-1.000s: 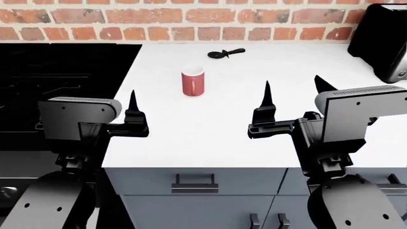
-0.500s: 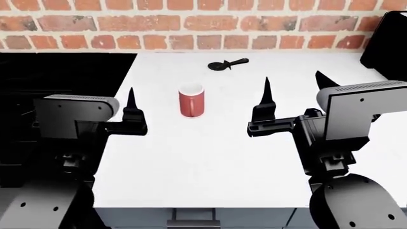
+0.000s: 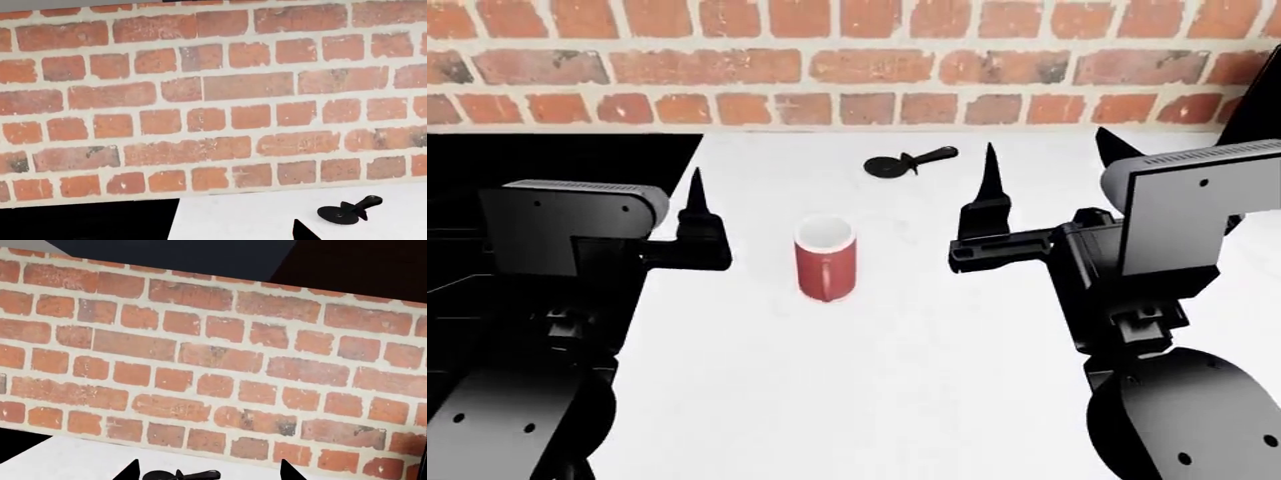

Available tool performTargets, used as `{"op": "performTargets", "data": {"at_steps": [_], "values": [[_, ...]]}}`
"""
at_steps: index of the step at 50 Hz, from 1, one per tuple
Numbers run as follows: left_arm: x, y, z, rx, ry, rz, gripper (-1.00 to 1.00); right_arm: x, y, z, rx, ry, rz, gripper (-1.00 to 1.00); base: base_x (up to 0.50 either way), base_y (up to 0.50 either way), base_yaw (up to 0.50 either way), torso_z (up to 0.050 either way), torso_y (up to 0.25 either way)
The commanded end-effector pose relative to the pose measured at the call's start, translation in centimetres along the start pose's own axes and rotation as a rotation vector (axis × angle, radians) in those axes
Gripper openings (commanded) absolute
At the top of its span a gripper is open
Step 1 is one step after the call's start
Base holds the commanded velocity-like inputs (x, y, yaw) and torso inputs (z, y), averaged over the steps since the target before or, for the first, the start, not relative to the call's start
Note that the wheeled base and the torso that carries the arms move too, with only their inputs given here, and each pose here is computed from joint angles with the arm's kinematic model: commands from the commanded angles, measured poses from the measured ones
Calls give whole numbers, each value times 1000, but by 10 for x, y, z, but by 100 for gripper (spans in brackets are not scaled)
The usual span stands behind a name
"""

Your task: A wet mug is on the counter and needs to be dried. Pick it up and place it upside down in the open cabinet.

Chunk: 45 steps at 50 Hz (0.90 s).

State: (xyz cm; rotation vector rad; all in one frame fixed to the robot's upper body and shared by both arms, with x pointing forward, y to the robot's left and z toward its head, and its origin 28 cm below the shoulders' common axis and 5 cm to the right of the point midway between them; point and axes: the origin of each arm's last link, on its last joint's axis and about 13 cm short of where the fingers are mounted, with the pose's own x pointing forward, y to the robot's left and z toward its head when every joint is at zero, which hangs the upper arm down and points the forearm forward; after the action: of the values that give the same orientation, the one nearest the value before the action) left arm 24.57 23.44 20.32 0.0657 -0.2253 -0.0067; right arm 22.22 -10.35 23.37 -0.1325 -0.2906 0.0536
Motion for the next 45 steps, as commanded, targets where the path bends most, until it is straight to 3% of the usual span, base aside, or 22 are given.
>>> {"op": "performTargets", "data": {"at_steps": [1, 18, 24, 27, 29, 32, 38, 45], "values": [[0, 1, 2, 1, -4, 1, 100, 0, 1, 2, -3, -2, 10, 100, 270, 0, 0, 0, 0], [2, 0, 0, 2, -5, 2, 100, 1, 1, 8, -18, 24, 58, 100, 145, 0, 0, 0, 1], [2, 2, 0, 3, -5, 7, 100, 7, -5, 33, -41, 54, 119, 100, 0, 0, 0, 0, 0], [2, 1, -1, 2, -5, 7, 100, 25, -27, 58, -68, 56, -44, 100, 0, 0, 0, 0, 0], [2, 2, -1, 2, -5, 8, 100, 29, -25, 73, -85, 73, -81, 100, 0, 0, 0, 0, 0], [2, 2, -1, 3, -4, 9, 100, 19, -13, 84, -68, 124, 317, 100, 0, 0, 0, 0, 0], [2, 3, -2, 3, -4, 13, 100, 41, -15, 77, -65, 179, 415, 100, 0, 0, 0, 0, 0], [2, 3, -4, 3, 0, 15, 100, 42, -11, 50, -50, 234, 471, 100, 0, 0, 0, 0, 0]]}}
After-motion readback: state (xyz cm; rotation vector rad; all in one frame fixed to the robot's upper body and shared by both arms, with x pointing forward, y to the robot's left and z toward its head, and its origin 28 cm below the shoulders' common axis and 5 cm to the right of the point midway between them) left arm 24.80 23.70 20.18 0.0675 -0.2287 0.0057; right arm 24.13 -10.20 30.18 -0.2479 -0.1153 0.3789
